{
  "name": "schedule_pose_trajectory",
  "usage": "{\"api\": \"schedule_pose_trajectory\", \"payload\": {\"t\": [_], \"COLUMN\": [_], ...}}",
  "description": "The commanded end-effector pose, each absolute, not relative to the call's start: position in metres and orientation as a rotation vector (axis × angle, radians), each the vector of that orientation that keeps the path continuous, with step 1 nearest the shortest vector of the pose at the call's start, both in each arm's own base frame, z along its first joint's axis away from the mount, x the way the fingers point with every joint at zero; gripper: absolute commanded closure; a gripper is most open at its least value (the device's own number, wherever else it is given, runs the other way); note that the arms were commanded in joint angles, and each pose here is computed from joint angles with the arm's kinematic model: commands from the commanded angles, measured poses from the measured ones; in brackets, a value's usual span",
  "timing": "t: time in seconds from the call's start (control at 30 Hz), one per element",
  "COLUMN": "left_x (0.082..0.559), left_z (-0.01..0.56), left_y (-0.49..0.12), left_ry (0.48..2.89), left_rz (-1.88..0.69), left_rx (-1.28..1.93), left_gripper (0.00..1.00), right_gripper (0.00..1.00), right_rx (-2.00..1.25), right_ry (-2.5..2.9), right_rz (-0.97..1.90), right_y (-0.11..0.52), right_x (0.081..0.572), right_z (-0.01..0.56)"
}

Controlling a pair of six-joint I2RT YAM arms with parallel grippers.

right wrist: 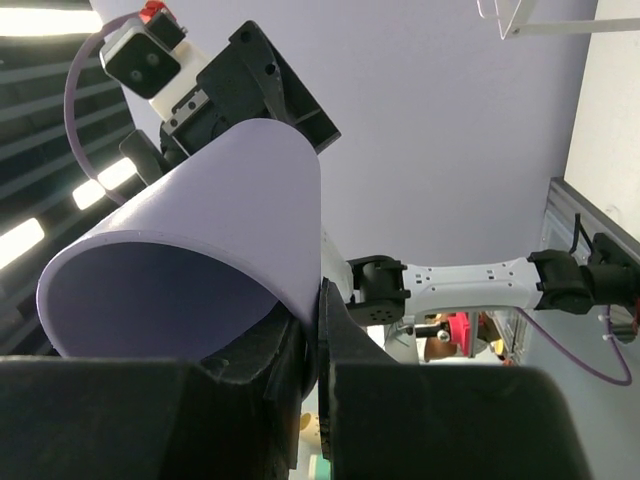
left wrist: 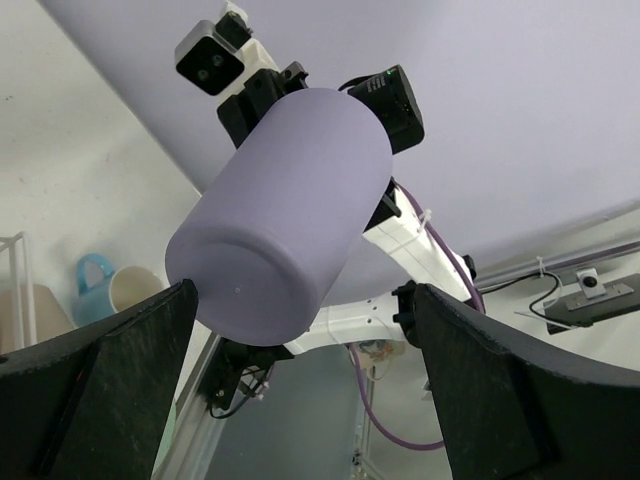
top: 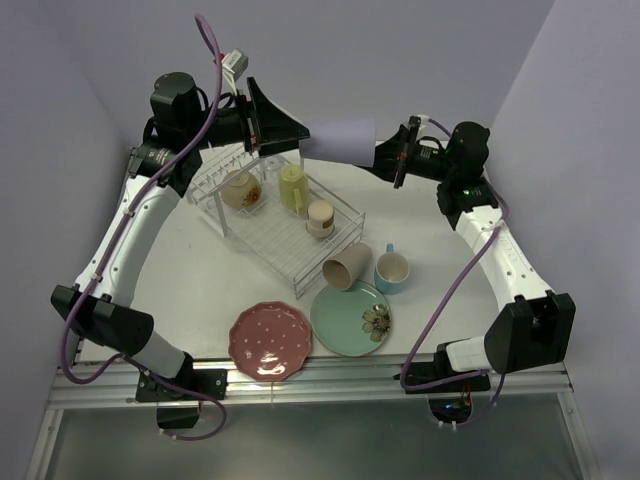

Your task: Load the mixed dishes into the dish rack

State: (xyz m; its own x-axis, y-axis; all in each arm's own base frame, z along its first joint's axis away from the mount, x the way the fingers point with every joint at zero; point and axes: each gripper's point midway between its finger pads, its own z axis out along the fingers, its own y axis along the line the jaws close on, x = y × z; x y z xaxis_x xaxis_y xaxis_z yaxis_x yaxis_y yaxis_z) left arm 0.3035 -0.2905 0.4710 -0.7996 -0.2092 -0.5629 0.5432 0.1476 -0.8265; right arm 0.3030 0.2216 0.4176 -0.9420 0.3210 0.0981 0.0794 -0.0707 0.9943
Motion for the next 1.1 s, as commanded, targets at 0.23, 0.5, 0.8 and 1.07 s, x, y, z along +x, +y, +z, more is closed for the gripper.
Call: {"api": "schedule_pose_trajectory", "payload": {"t": [0.23,0.5,0.8,1.07], "left_x": [0.299,0.302,0.297,0.307], "left_z": [0.435,0.431,0.444,0.455], "left_y": [-0.307,-0.305,-0.301,-0.286], "left_ry": [2.015,2.018,1.956,1.913], "left_rz": [-1.653,-1.652,-1.747,-1.768], "left_rx": [0.367,0.36,0.344,0.247], "left_gripper": [0.03,0.04,0.11,0.18], "right_gripper": [1.0,1.0,1.0,1.0], "right_rx": [0.119,0.093,0.13,0.141], "right_ry": [1.918,1.9,1.933,1.977], "right_rz": [2.237,2.252,2.272,2.249], "right_y": [0.246,0.246,0.251,0.252], "right_x": [0.248,0.24,0.245,0.245], "right_z": [0.482,0.494,0.473,0.453]}}
